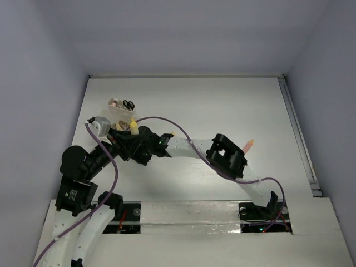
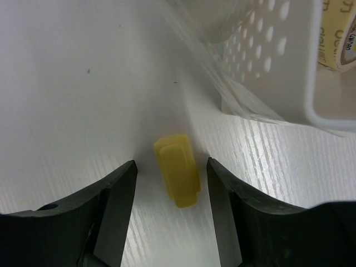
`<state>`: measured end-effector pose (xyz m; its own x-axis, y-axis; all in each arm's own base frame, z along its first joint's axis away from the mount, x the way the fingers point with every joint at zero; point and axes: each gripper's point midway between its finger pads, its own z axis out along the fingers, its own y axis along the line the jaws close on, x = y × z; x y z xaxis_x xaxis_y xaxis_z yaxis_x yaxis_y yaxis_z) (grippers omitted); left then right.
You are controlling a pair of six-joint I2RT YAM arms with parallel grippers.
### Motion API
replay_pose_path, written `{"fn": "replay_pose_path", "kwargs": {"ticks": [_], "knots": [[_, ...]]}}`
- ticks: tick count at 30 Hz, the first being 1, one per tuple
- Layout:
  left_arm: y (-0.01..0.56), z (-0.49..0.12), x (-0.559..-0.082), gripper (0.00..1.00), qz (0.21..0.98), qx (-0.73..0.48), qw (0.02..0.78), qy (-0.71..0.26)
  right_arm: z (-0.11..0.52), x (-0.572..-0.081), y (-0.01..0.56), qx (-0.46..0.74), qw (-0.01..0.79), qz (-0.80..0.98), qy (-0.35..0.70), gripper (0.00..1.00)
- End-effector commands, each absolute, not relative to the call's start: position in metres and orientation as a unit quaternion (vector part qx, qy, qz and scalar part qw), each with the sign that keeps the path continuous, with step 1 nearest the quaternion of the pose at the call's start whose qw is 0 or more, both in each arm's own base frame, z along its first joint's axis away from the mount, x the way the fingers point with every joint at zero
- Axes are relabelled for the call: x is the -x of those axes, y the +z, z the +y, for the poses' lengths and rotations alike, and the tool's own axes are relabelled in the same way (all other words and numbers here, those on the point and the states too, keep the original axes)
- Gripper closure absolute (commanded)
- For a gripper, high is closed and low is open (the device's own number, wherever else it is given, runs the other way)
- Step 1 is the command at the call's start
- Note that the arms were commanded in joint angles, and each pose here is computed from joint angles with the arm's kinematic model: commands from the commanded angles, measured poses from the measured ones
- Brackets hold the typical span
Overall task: Sort the stationery into containers
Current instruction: Close the pen cap on the pen.
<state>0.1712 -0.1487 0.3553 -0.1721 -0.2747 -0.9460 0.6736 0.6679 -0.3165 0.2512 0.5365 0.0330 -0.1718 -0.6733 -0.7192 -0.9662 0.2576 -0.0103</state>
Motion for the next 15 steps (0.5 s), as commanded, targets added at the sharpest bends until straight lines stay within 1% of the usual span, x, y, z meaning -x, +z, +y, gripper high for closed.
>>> {"fn": "replay_pose_path", "kwargs": {"ticks": [1,3,7,8,9,10,11,13,14,15], "knots": [[0.362,-0.149,-0.176,1.0,0.652,-0.148,0.639,-0.38,0.546,-0.246,0.023,0.571,0.324,0.722,0.221,0.41],[0.362,-0.149,-0.175,1.0,0.651,-0.147,0.639,-0.382,0.547,-0.242,0.017,0.573,0.322,0.721,0.219,0.43],[0.359,-0.149,-0.175,1.0,0.654,-0.143,0.635,-0.385,0.55,-0.239,0.011,0.568,0.315,0.726,0.228,0.42],[0.358,-0.149,-0.175,1.0,0.656,-0.142,0.633,-0.386,0.55,-0.239,0.011,0.567,0.314,0.726,0.228,0.46],[0.358,-0.149,-0.175,1.0,0.657,-0.141,0.633,-0.385,0.549,-0.24,0.01,0.566,0.315,0.728,0.227,0.54],[0.358,-0.148,-0.174,1.0,0.657,-0.139,0.634,-0.385,0.547,-0.241,0.011,0.563,0.317,0.731,0.221,0.69],[0.357,-0.148,-0.174,1.0,0.658,-0.137,0.632,-0.385,0.546,-0.242,0.011,0.56,0.318,0.733,0.218,0.73],[0.357,-0.148,-0.174,1.0,0.658,-0.134,0.633,-0.385,0.546,-0.244,0.025,0.548,0.333,0.733,0.224,0.85],[0.357,-0.148,-0.174,1.0,0.657,-0.133,0.633,-0.387,0.538,-0.24,0.02,0.546,0.328,0.739,0.222,0.92],[0.357,-0.148,-0.175,1.0,0.658,-0.133,0.633,-0.387,0.535,-0.239,0.025,0.541,0.334,0.738,0.225,0.94]]}}
